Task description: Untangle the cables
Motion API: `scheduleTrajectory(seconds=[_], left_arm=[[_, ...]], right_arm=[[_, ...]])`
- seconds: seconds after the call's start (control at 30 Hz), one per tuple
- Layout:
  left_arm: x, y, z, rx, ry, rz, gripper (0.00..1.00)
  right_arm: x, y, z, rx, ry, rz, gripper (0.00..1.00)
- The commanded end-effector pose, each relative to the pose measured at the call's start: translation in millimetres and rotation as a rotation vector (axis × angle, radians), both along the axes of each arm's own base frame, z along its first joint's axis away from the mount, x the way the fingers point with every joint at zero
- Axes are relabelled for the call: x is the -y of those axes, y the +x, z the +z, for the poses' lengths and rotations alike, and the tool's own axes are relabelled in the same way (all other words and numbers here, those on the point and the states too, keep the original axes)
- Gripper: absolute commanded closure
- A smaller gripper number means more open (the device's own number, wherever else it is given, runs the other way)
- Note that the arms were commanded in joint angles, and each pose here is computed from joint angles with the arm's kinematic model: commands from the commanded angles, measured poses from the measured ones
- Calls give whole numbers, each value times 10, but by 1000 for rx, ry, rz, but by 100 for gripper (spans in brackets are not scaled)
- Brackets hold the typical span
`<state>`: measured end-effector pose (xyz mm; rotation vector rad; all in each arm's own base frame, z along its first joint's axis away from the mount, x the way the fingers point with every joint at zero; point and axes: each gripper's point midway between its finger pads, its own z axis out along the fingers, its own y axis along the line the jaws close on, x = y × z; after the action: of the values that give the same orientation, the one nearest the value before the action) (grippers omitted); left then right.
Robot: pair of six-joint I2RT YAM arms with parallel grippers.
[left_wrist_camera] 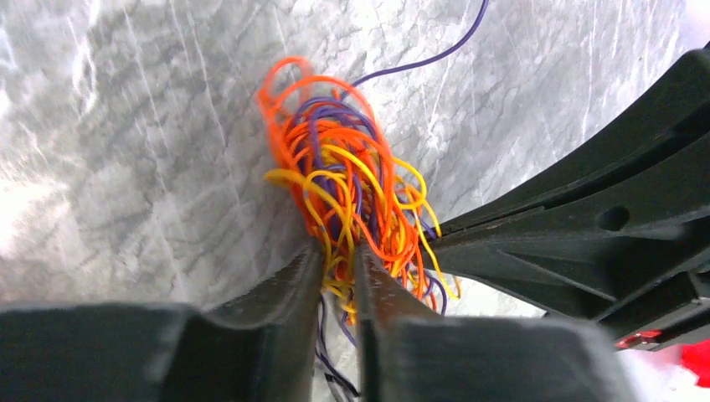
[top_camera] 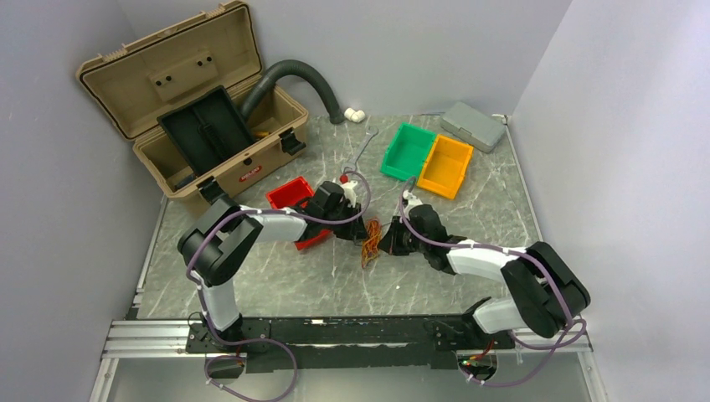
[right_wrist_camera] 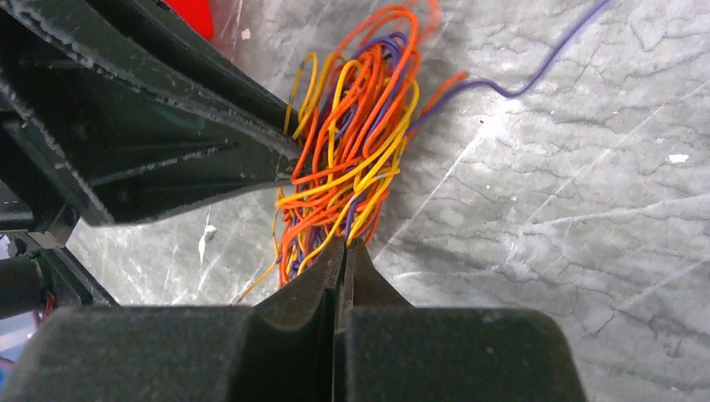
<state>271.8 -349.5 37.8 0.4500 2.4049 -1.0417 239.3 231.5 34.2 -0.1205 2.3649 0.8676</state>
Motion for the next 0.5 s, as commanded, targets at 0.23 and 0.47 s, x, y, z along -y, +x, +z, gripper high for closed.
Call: scheduleTrajectory(seconds=[0.23, 0.47], left_arm=[[-2, 68, 215, 71, 6, -3, 100], [-62, -108, 509, 123, -51, -68, 100]], right_arm=[[850, 271, 218, 104, -257, -429, 100], [1459, 148, 447, 148, -309, -735, 100]])
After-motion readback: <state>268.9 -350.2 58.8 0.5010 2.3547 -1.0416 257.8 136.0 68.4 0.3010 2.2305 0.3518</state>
